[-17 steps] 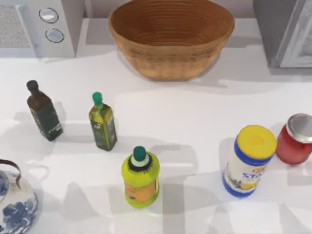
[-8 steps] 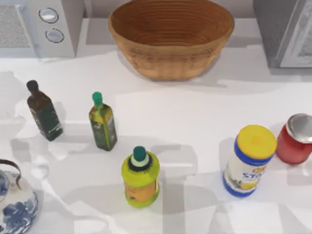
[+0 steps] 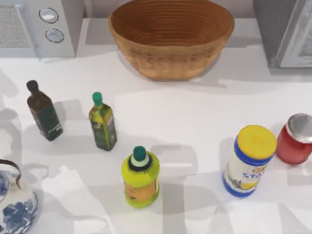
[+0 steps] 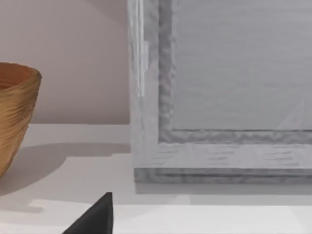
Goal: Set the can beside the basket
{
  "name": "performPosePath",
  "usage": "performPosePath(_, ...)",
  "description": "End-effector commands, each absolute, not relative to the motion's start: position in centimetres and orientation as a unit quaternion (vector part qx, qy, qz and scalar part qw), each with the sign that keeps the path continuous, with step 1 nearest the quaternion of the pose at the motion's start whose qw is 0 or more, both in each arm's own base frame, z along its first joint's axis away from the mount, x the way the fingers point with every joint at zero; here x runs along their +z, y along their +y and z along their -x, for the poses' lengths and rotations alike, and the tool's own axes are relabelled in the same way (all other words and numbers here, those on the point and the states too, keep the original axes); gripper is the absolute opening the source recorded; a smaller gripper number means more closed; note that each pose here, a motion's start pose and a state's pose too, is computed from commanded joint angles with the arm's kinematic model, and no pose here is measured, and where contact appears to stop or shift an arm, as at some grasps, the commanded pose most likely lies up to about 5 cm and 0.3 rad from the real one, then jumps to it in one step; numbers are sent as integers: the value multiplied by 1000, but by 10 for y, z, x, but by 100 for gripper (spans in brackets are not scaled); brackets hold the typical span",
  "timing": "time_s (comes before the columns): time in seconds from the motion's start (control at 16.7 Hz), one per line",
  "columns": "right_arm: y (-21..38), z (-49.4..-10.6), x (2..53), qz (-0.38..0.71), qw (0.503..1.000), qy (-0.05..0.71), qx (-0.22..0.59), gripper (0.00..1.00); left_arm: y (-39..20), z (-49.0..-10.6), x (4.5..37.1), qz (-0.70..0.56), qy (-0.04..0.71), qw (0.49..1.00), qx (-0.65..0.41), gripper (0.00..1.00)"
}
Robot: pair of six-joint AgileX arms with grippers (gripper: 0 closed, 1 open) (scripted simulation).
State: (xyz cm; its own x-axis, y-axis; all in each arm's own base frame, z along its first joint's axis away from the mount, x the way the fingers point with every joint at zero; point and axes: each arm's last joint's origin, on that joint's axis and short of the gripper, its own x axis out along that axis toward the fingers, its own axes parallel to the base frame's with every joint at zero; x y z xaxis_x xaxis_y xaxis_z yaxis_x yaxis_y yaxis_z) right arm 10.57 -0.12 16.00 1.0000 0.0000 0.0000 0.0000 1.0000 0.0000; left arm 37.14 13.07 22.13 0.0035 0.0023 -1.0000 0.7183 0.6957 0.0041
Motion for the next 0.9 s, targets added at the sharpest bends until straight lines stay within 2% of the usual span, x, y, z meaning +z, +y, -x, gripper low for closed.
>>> performPosePath(0.42, -1, -106, 160, 0, 1000, 0, 0, 100, 130, -373, 219, -278, 651, 650, -278, 100)
performPosePath(0.9, -1, -106, 160, 0, 1000, 0, 0, 100, 132, -373, 161, -277, 651, 650, -277, 100)
